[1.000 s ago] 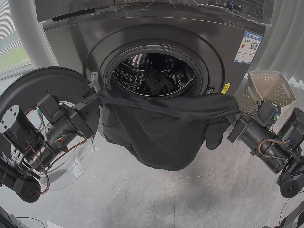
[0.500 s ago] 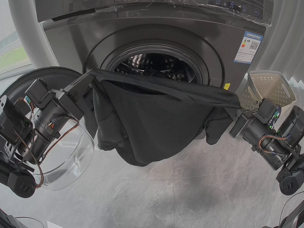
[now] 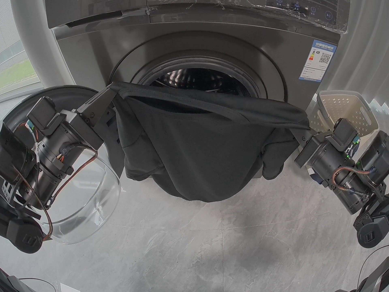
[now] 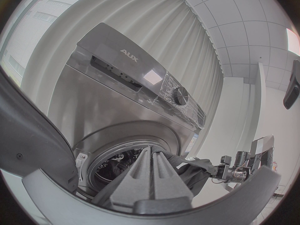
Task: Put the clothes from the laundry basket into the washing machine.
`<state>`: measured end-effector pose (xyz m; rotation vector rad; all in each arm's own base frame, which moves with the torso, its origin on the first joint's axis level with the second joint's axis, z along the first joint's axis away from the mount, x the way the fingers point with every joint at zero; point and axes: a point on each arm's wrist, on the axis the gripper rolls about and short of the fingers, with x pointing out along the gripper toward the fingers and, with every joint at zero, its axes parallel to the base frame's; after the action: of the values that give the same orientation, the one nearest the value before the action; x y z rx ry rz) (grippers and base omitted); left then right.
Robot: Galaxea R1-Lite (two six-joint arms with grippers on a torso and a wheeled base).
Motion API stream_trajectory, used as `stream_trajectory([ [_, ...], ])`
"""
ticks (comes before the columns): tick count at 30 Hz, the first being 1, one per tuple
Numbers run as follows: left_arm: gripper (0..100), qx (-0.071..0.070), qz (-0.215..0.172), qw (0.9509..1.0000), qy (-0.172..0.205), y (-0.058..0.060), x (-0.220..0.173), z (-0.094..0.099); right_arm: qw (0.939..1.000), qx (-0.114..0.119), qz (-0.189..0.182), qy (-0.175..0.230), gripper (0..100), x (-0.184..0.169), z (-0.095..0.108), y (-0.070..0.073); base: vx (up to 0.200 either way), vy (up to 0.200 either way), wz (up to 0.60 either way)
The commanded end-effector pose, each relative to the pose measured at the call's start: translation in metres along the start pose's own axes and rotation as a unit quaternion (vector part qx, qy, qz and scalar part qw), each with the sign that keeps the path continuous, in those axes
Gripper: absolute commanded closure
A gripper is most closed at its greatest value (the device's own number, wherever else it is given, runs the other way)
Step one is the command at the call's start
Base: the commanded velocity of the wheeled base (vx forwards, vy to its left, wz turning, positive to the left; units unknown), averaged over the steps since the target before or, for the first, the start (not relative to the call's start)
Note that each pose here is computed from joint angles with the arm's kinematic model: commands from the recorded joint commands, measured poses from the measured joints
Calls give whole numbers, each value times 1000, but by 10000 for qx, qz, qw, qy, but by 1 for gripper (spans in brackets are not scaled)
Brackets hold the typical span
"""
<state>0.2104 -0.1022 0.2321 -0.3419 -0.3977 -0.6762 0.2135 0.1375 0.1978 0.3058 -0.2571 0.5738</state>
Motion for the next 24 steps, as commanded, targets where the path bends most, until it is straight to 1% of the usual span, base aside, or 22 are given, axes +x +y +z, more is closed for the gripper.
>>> stream_trajectory([
  [1, 100, 3, -7, 10000, -20, 0, 0, 1, 10000, 3, 15, -28, 100, 0, 1, 0, 0, 0, 0],
  [8, 100, -14, -29, 10000, 0, -1, 0, 0, 10000, 8, 32, -40, 100, 1, 2, 1, 0, 0, 0],
  [12, 100, -65, -133, 9999, 70, -5, 1, -3, 10000, 11, 28, 46, 100, 1, -2, 1, 0, 0, 0],
  [14, 100, -177, -327, 9991, 187, -15, 3, -11, 9995, 78, 146, 262, 100, 0, -11, 8, 0, 0, 0],
  [15, 100, -224, -397, 9987, 239, -18, 5, -15, 9991, 103, 235, 337, 100, 3, -16, 12, 0, 0, 0],
  [16, 100, -243, -416, 9985, 274, -19, 6, -17, 9989, 110, 263, 383, 100, 6, -20, 14, 0, 0, 0],
  [17, 100, -280, -431, 9981, 346, -19, 9, -23, 9977, 88, 322, 582, 100, 16, -35, 15, 0, 0, 0],
  [18, 100, -281, -420, 9980, 382, -19, 10, -26, 9970, 80, 347, 689, 100, 25, -47, 15, 0, 0, 0],
  [19, 100, -281, -412, 9979, 410, -18, 11, -28, 9954, 77, 395, 870, 100, 35, -65, 16, 0, 0, 0],
  [21, 100, -295, -413, 9979, 403, -18, 11, -28, 9916, 30, 529, 1181, 100, 41, -90, 22, 0, 0, 0],
  [22, 100, -294, -415, 9979, 396, -19, 11, -27, 9900, 22, 579, 1284, 100, 42, -98, 25, 0, 0, 0],
  [23, 100, -294, -415, 9979, 396, -19, 11, -27, 9896, 26, 597, 1310, 100, 43, -101, 26, 0, 0, 0],
  [24, 100, -296, -451, 9979, 372, -21, 10, -25, 9872, 31, 688, 1436, 100, 44, -114, 30, 0, 0, 0],
])
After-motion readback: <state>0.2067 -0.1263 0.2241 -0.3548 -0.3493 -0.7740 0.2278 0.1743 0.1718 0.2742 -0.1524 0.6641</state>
